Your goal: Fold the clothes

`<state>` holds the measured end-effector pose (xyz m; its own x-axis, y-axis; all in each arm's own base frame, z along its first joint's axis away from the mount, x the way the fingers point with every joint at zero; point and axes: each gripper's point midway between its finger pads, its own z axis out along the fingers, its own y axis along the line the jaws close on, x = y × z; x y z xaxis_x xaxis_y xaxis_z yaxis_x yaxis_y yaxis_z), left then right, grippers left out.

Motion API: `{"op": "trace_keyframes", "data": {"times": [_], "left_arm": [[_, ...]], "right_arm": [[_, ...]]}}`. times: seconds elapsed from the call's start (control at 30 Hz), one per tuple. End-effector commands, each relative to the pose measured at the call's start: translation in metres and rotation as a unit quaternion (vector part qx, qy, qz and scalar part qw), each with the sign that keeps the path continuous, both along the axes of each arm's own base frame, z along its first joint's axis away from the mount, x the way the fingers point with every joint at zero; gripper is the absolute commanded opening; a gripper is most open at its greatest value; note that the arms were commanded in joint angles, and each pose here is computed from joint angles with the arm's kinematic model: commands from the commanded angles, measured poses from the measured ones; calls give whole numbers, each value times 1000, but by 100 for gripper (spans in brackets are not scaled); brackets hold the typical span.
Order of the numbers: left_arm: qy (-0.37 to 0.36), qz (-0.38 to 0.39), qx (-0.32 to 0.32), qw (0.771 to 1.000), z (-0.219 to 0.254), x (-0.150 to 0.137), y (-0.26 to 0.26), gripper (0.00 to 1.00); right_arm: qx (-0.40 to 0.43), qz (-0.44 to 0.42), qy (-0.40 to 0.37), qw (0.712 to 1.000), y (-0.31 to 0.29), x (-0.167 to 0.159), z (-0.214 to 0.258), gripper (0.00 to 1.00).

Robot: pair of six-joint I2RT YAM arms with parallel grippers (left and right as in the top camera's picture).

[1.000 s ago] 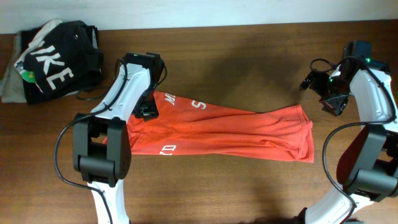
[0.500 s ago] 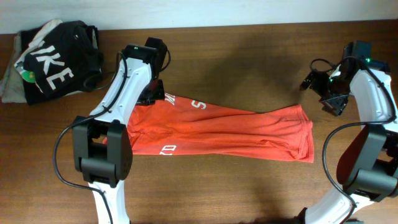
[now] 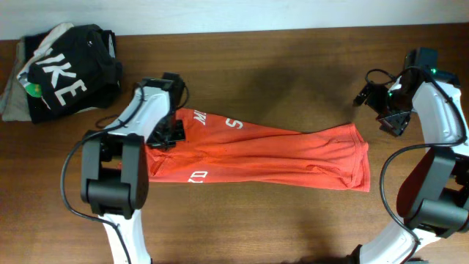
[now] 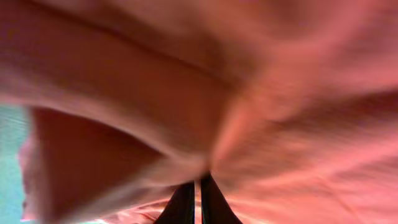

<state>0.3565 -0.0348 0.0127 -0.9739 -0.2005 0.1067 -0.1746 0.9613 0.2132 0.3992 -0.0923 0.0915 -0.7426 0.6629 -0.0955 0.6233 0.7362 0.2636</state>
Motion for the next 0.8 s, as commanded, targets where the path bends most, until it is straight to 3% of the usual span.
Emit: {"op": "trace_keyframes", "data": {"times": [0.0,0.2,0.23,0.33,0.37,0.43,0.57,0.67,0.77], "left_arm": [[3,15,10,1000,8,-4,22,9],[-28,9,6,1000,45,13,15,31],[-42,7,4,999,56,18,13,42],[-85,7,-3,996,83,31,11,62],[-97,8,-5,995,91,34,11,78],[-113,8,-8,993,97,39,10,96],[-129,9,-12,992,97,47,8,99],[-135,8,-13,991,98,50,8,99],[-136,8,-13,991,97,51,7,99]], "right_arm": [[-5,-1,2,1000,0,-1,0,99],[-5,-1,2,1000,0,-1,0,99],[-5,-1,2,1000,0,-1,0,99],[-5,-1,2,1000,0,-1,0,99],[-5,-1,2,1000,0,-1,0,99],[-5,-1,2,1000,0,-1,0,99],[-5,-1,2,1000,0,-1,0,99],[-9,-32,-53,998,-7,27,8,99],[64,-36,-93,993,15,44,19,99]]}}
